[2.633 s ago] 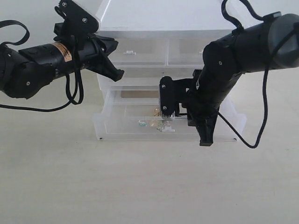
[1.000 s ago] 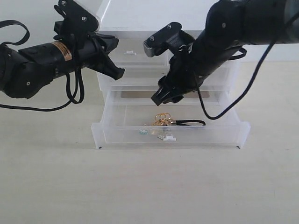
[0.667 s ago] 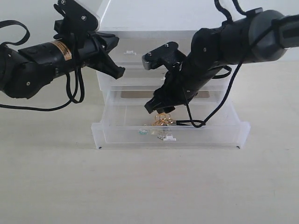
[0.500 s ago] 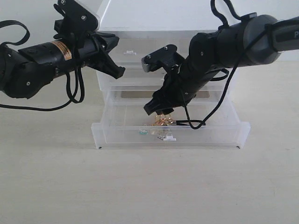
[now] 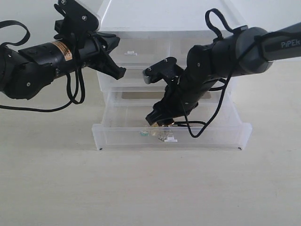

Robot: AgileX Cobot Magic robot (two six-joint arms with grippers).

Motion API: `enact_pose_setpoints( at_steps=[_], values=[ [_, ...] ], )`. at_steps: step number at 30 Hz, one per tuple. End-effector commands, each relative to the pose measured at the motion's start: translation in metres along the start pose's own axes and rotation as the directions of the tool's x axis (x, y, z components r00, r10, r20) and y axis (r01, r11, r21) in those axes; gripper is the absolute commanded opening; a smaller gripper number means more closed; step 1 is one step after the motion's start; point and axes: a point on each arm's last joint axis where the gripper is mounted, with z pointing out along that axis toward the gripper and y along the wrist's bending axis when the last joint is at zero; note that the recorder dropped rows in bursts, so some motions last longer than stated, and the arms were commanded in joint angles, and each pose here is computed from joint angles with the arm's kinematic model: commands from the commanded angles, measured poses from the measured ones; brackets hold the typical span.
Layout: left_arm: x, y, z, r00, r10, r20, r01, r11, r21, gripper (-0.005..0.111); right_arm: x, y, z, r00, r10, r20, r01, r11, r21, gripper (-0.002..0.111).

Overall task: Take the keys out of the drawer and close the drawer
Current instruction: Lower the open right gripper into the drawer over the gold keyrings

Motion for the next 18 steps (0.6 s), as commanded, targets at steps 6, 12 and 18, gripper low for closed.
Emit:
enact_pose_setpoints(
  at_steps=[6,12,18],
  values=[
    [-0.0023,0.0008,0.001,1.0,0.002,0.026,-0.002,1.0,-0.008,0.004,-0.0001,-0.0015,0.0025,1.0,0.0,-0.004,0.0,1.0,-0.001,0.062],
    [-0.0023,0.0008,0.001,1.0,0.002,0.026,-0.002,1.0,-0.008,0.004,-0.0018,-0.0005,0.0025,0.999,0.037,0.014,-0.037,0.999,-0.012,0.062],
    [-0.0023,0.0008,0.001,1.0,0.002,0.026,-0.002,1.0,-0.008,0.004,-0.0049,0.0002,0.0024,0.995,0.091,0.047,-0.09,0.996,-0.024,0.062]
  ],
)
